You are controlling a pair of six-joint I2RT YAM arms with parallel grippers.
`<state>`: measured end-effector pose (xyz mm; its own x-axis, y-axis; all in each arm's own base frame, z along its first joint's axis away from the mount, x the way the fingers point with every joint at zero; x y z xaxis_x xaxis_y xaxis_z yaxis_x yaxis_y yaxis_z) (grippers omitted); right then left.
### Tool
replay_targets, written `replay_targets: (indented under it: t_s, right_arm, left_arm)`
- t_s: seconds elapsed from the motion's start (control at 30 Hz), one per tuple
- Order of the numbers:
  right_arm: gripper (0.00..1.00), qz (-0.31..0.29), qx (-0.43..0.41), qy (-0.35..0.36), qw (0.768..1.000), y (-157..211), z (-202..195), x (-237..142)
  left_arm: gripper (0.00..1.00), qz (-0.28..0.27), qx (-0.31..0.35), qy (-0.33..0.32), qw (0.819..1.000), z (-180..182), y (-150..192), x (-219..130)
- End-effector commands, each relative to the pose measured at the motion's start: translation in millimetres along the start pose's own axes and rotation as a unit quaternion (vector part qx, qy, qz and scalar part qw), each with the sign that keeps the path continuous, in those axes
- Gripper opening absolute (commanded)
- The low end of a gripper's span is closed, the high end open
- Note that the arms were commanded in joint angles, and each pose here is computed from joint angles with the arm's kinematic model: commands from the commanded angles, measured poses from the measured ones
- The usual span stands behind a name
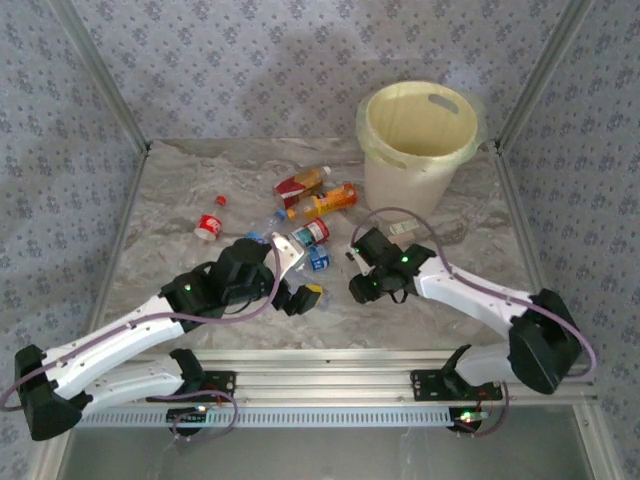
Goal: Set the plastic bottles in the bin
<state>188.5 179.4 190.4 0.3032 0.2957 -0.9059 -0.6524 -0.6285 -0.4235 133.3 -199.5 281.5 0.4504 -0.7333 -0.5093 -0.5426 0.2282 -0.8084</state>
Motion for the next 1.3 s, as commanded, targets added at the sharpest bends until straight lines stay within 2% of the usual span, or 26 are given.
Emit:
replay_targets:
  t_s: [0.0,0.23,0.4,0.6,0.93,1.27]
  right_arm:
    - [0.42,-0.047,0.018,0.011,0.999,-6.5,-6.0,-33.1]
    - [0.42,-0.177,0.03,0.02,0.984,-30.8,-19.5,-105.2]
    - [0.42,-0.246,0.038,0.044,0.967,-54.1,-33.3,-143.6]
    - [0.42,-0.313,0.04,0.082,0.945,-87.4,-56.4,-185.3]
    - [0.42,-0.347,0.081,0.145,0.923,-139.5,-123.9,-217.5]
    - [0.43,-0.295,0.129,0.168,0.932,-172.3,-203.4,-197.1]
  left_arm:
    - [1.0,-0.05,-0.037,0.016,0.998,-1.4,-7.6,1.2]
    - [1.0,-0.143,-0.073,0.024,0.987,1.3,-13.6,0.9]
    - [1.0,-0.223,-0.094,0.048,0.969,-0.1,-24.0,-7.3]
    - [1.0,-0.257,-0.093,0.078,0.959,-6.2,-39.1,-13.7]
    - [1.0,-0.28,-0.075,0.134,0.948,-24.9,-74.7,-27.5]
    - [1.0,-0.293,-0.071,0.157,0.94,-34.2,-95.5,-36.8]
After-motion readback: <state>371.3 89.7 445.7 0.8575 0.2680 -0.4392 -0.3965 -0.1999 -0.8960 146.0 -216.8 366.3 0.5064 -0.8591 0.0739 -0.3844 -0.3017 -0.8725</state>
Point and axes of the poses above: each hand's point on the last joint's axis, 136 mm out from that joint toward the fingers, its own x axis out along the fingers, its own z axis along the line the jaws close on, y = z × x, the point moved 10 cm from there along -x, back along the fingers, and after that the axes turned 12 degrees about -x, right-handed, at the moved point
